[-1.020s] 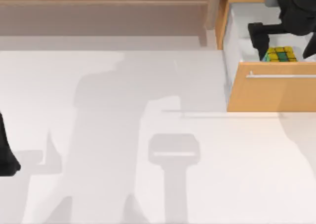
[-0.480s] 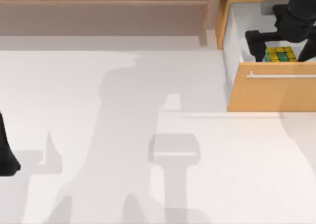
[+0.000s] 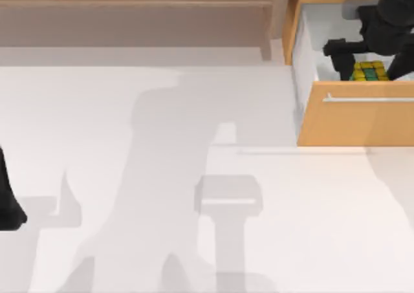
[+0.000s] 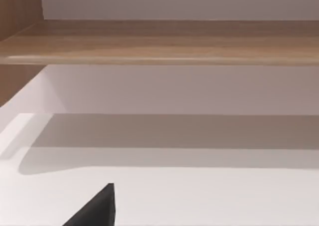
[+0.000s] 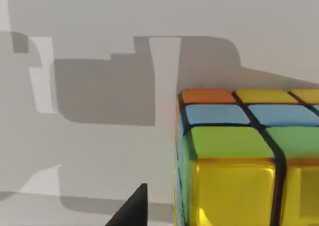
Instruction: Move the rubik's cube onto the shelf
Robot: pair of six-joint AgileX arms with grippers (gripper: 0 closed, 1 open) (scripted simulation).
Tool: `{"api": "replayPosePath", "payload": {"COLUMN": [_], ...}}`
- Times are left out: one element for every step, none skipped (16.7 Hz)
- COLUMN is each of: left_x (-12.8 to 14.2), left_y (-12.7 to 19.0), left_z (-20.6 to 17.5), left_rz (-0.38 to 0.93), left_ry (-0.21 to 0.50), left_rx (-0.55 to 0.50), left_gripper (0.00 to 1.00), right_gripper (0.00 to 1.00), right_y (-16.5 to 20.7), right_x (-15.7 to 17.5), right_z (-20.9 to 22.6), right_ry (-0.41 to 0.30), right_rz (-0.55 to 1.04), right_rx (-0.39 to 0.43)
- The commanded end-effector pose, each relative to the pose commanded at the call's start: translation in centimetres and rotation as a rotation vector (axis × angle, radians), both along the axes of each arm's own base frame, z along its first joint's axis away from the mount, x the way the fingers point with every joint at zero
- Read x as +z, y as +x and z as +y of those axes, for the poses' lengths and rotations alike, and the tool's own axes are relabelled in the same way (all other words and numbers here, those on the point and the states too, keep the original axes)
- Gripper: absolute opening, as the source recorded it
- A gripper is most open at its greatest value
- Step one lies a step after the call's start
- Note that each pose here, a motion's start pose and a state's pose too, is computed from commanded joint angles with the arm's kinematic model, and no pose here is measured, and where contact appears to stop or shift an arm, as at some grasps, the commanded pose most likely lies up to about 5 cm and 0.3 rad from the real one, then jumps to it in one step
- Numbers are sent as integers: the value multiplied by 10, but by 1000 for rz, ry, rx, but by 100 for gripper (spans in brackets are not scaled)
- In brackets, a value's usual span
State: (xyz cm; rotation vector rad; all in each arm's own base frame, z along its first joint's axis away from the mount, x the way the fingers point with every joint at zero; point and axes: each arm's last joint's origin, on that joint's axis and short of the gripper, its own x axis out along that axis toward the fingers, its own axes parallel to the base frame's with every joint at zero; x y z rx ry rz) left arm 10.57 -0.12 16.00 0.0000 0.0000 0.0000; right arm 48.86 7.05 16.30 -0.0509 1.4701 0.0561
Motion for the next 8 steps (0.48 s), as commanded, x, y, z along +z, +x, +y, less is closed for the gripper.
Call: {"api": "replayPosePath", "payload": {"left_x": [0, 0, 0, 0, 0, 0, 0, 0], "left_y": [0, 0, 0, 0, 0, 0, 0, 0], "left_z": [0, 0, 0, 0, 0, 0, 0, 0], "left_rz": [0, 0, 0, 0, 0, 0, 0, 0], "left_ry": [0, 0, 0, 0, 0, 0, 0, 0], "left_rx": [0, 0, 0, 0, 0, 0, 0, 0], "left_gripper": [100, 100, 100, 100, 100, 100, 100, 100], "right_gripper": [55, 47, 40, 32, 25, 17, 10, 2], "right_y": [0, 0, 0, 0, 0, 0, 0, 0], "right_x": [0, 0, 0, 0, 0, 0, 0, 0], "right_z": [0, 0, 0, 0, 0, 0, 0, 0], "right_ry": [0, 0, 0, 0, 0, 0, 0, 0], "right_rz": [0, 0, 0, 0, 0, 0, 0, 0], "right_rx": [0, 0, 0, 0, 0, 0, 0, 0]}}
